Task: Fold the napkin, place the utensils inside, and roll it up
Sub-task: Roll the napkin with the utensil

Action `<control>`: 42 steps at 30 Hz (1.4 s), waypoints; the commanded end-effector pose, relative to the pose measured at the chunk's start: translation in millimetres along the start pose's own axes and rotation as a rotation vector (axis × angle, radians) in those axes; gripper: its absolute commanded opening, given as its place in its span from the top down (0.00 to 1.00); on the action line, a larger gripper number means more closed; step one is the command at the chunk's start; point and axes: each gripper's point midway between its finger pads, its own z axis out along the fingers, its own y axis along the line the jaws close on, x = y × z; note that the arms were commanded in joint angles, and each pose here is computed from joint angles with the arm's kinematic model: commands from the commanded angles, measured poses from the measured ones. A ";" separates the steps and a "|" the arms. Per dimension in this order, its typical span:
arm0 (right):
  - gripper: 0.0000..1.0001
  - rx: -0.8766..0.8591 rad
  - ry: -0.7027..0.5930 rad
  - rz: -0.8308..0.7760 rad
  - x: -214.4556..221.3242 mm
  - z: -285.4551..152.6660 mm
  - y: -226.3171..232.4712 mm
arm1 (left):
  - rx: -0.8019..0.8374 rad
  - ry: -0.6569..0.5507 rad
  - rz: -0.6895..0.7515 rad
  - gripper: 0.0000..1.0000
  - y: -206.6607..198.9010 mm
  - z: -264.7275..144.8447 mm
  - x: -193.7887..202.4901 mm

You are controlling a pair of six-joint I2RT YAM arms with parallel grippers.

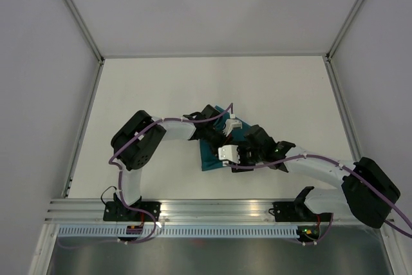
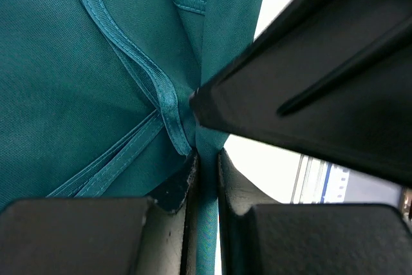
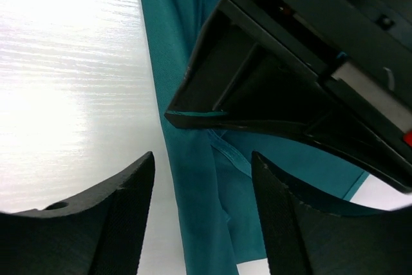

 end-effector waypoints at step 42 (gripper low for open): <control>1.00 -0.496 -0.013 0.467 47.0 19.5 -2.4 | -0.514 -0.620 -0.334 0.64 37.5 -124.2 -84.9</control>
